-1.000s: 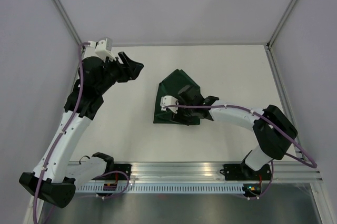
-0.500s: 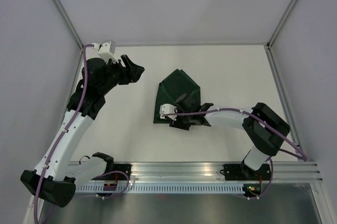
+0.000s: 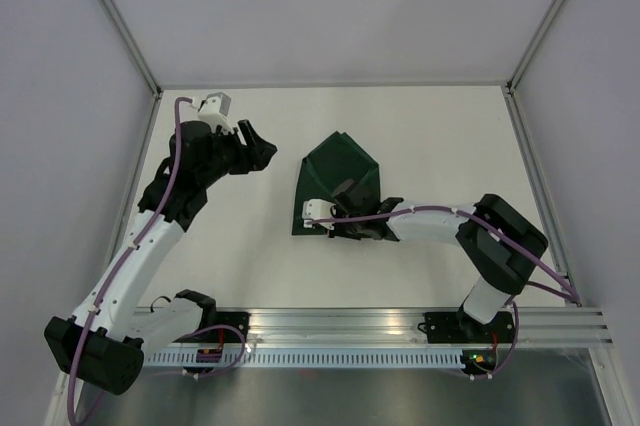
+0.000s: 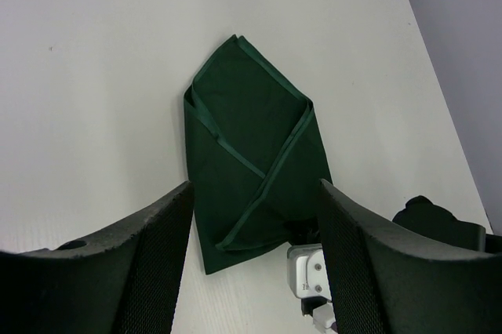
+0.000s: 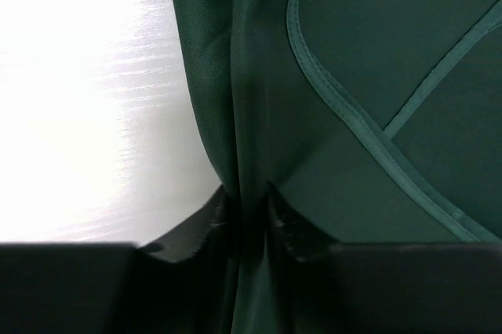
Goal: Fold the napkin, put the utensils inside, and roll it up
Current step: Roll the napkin with the utensil
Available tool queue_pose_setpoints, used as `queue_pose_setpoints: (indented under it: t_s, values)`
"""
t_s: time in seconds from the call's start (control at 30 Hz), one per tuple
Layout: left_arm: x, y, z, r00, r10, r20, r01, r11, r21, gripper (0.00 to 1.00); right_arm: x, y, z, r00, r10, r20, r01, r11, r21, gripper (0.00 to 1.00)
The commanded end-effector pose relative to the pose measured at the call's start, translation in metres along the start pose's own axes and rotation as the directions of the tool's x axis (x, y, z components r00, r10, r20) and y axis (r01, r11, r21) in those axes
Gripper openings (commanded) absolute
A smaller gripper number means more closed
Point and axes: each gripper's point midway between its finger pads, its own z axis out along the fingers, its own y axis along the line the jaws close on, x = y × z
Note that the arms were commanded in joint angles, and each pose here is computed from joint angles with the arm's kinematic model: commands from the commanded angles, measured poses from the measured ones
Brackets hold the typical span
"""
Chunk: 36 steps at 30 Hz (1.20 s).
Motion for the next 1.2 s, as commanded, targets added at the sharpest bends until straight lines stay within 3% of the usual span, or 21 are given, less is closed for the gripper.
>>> queue_pose_setpoints:
  t_s: [0.0,0.2,0.6,0.83,0.97,1.03,1.17]
  values:
    - [-0.012,-0.006,-0.003,0.997,0.056,0.055,-0.059,0.998,0.037,0.68,0.021,0.013,0.007,0.996,-0.015,-0.089,0.01,0.998,-0.057,0.26]
    - [-0.005,-0.008,0.0,0.996,0.067,0.06,-0.071,0.995,0.07,0.68,0.03,0.028,0.009,0.991,-0.019,-0.134,0.0,0.99,-0.142,0.14]
    - [0.0,-0.026,-0.004,0.979,0.14,0.15,-0.162,0.975,0.15,0.61,0.023,0.029,-0.004,0.98,0.128,-0.151,-0.176,0.91,-0.374,0.09]
    - [0.014,-0.04,-0.001,0.931,0.255,0.261,-0.295,0.947,0.127,0.5,0.027,0.022,-0.007,0.957,0.227,-0.182,-0.288,0.827,-0.483,0.08]
    - [0.013,-0.046,-0.01,0.891,0.249,0.379,-0.323,0.936,0.143,0.45,0.033,0.021,-0.006,0.941,0.265,-0.211,-0.337,0.788,-0.516,0.08]
    - [0.028,-0.04,-0.008,0.884,0.266,0.385,-0.343,0.928,0.144,0.41,0.035,0.02,-0.004,0.936,0.278,-0.217,-0.352,0.771,-0.53,0.07]
    - [0.049,-0.044,-0.007,0.845,0.326,0.425,-0.433,0.882,0.184,0.47,0.038,0.018,-0.003,0.928,0.29,-0.234,-0.372,0.757,-0.538,0.07]
